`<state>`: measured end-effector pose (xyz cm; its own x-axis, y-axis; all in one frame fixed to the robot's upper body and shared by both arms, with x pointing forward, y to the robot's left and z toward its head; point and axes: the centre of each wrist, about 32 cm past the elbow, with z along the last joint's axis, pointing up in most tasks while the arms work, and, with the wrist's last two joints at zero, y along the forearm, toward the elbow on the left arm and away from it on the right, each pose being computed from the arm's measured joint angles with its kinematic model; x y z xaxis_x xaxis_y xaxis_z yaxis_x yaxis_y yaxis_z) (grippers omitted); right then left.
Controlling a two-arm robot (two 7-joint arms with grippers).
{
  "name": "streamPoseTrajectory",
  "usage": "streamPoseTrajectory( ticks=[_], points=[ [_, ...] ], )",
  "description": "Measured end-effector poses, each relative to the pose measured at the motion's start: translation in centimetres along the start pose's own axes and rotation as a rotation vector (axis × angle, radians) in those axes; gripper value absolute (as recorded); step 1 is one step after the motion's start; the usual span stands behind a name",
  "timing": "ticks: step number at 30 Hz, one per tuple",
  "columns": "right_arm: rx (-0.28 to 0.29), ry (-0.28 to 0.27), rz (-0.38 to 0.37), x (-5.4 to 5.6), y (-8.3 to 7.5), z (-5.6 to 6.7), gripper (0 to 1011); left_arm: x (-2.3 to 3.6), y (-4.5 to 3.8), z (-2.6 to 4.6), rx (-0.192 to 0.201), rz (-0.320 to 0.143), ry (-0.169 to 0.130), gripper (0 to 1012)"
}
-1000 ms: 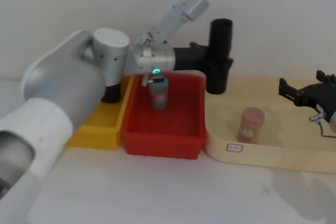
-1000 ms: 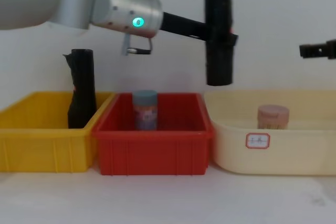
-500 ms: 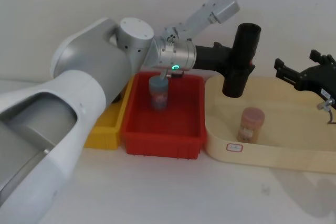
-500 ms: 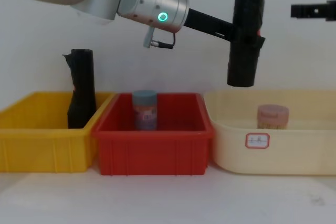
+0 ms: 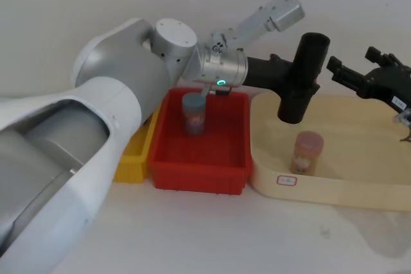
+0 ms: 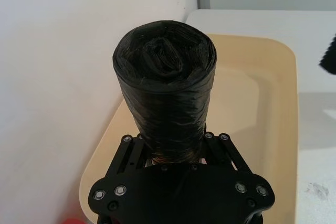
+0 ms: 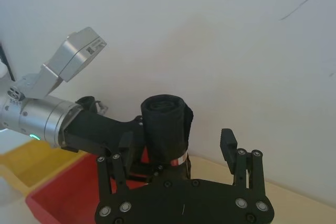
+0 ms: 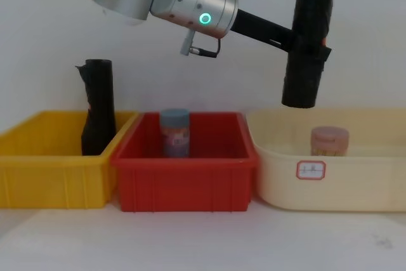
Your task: Pick up the garbage bag with the one hand and transfer it to the other hand.
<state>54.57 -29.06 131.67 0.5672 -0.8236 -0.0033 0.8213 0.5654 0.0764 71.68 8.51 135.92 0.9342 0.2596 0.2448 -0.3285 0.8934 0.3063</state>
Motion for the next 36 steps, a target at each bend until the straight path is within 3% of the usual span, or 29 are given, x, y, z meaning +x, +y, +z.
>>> streamPoseTrajectory(
  ticks=[15,36],
  points=[
    [-0.010,0.039,0.059,1.2,2.7,-0.8,1001,-0.07,-0.20,0.26,0.007,-0.013,-0.011,400],
    [-0.007,0.036,0.107,1.8,6.0,-1.3,1001,-0.11,-0.27,0.30,0.011,-0.017,-0.014,400]
  ],
)
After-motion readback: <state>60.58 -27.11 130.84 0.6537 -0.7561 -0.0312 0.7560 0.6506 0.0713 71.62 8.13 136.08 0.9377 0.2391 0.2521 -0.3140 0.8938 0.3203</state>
